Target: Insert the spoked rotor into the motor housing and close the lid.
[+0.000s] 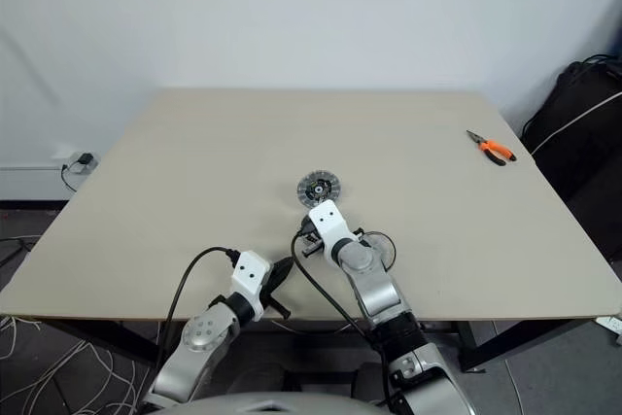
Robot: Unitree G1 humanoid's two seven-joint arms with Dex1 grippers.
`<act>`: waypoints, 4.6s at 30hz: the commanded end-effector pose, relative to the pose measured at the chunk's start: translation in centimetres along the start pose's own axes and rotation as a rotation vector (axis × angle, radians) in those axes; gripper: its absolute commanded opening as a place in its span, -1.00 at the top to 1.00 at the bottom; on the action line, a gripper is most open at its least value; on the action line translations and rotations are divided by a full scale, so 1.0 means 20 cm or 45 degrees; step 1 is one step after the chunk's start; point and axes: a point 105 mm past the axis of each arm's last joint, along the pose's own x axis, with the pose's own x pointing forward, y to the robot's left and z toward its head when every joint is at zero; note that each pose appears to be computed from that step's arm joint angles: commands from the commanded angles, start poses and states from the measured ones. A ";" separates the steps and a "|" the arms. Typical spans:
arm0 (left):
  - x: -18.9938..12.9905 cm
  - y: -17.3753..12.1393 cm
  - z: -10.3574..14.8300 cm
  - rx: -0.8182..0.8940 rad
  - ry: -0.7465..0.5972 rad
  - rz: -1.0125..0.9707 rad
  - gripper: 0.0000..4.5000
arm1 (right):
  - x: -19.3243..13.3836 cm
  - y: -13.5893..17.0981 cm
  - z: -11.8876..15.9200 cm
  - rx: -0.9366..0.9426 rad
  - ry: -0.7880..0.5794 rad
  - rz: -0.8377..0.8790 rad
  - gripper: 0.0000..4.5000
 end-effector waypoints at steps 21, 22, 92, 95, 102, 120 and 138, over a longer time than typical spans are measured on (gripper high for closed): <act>0.01 0.00 0.08 0.019 -0.067 -0.008 1.00 | -0.05 -0.14 0.22 0.063 -0.221 -0.152 0.98; 0.01 0.00 0.08 0.019 -0.066 -0.008 1.00 | -0.05 -0.14 0.23 0.064 -0.224 -0.153 0.98; 0.00 0.00 0.08 0.009 -0.065 -0.003 1.00 | 0.04 -0.10 0.07 -0.055 -0.050 -0.086 0.98; 0.00 0.00 0.08 0.009 -0.066 0.003 1.00 | 0.05 -0.11 0.00 -0.061 0.013 -0.098 0.98; -0.01 0.01 0.08 0.010 -0.065 0.008 1.00 | 0.03 -0.12 0.08 -0.026 -0.085 -0.095 0.98; 0.01 0.00 0.08 0.012 -0.069 -0.006 1.00 | 0.03 -0.14 0.02 0.041 0.003 -0.112 0.98; 0.02 0.00 0.09 0.020 -0.077 -0.007 1.00 | -0.12 -0.21 0.25 0.074 -0.278 -0.176 0.98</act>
